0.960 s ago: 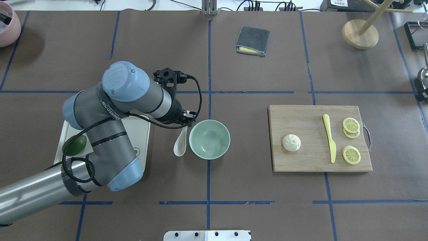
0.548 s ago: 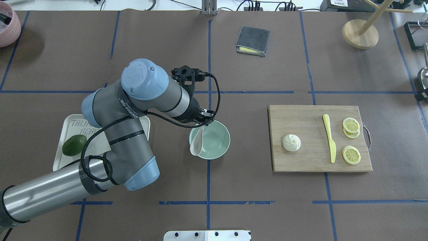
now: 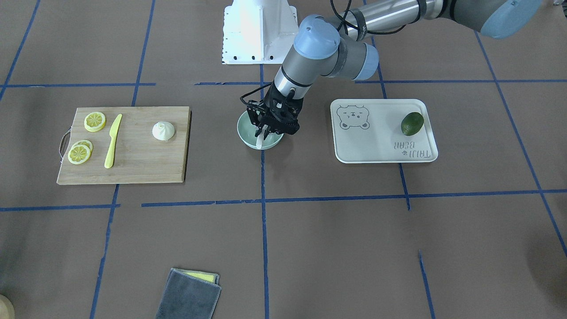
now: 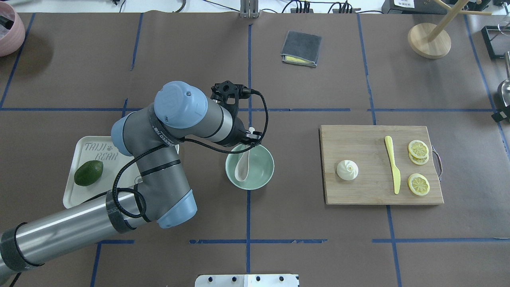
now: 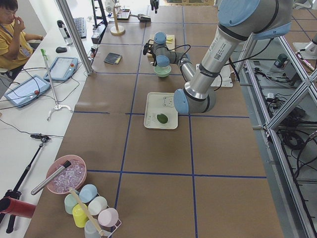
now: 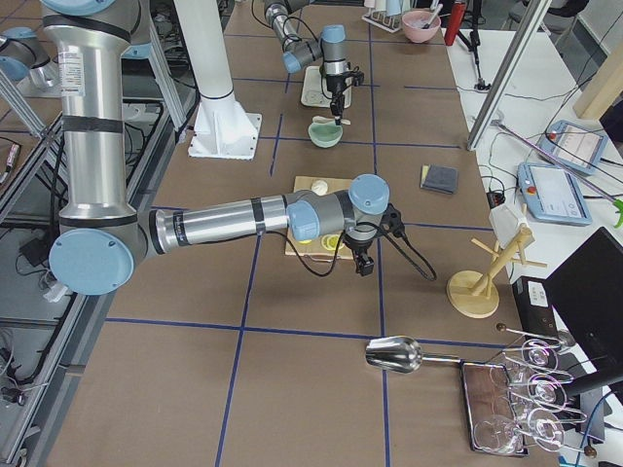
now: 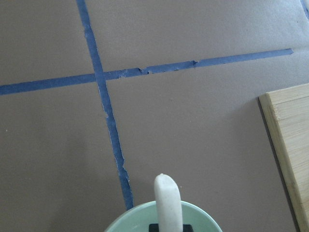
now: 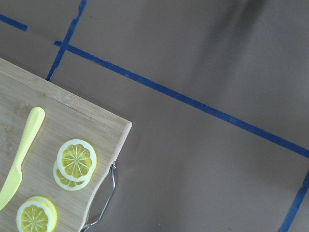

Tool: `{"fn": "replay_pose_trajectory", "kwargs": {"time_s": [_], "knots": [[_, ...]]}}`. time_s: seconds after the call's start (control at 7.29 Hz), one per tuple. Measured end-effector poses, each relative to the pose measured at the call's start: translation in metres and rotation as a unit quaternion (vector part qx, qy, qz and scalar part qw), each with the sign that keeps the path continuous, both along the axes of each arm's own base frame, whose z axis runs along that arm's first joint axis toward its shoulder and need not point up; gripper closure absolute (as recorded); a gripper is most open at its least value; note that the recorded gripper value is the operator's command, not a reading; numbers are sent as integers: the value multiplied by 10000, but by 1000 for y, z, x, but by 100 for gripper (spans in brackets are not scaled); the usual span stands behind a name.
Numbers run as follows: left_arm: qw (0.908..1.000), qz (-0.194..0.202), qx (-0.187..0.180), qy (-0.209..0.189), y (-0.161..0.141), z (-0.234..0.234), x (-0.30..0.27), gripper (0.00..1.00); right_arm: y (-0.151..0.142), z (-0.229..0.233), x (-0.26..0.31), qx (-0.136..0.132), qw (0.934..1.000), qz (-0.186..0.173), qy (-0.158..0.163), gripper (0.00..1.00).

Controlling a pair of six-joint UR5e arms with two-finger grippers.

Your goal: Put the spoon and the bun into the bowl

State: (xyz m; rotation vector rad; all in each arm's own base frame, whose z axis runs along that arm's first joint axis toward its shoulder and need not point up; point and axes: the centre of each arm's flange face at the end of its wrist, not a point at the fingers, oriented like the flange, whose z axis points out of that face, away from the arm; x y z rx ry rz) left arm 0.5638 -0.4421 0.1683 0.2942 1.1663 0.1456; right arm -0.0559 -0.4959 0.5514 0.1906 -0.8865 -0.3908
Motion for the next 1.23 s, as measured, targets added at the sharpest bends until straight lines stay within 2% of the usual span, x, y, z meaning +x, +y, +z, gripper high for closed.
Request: {"fn": "replay_pose_trajectory", "kwargs": {"time_s": [0.14,0.27,0.41,0.69,0.82,1.1,1.23], "knots": [[10000,-37,23,13,-1,-3,1,63,0,0,-2,-4,10000,-12,0,0],[10000,-88,42,4,-3,-4,2,35,0,0,-3,-13,10000,-24,0,0],[9999,-129,55,-13,-4,-3,3,28,0,0,-6,-8,10000,-45,-1,0],[9998,-174,53,-33,-7,1,1,27,0,-6,-17,67,9999,-128,-59,0],[9997,-226,34,-84,-12,10,-7,27,1,-19,-30,21,9998,-133,-158,0],[9990,-381,-26,-232,-24,43,-50,28,5,-86,-96,-452,9984,95,-330,0],[9984,-404,-5,-390,-35,58,-77,28,14,-126,-143,-693,9964,341,-339,3]]}}
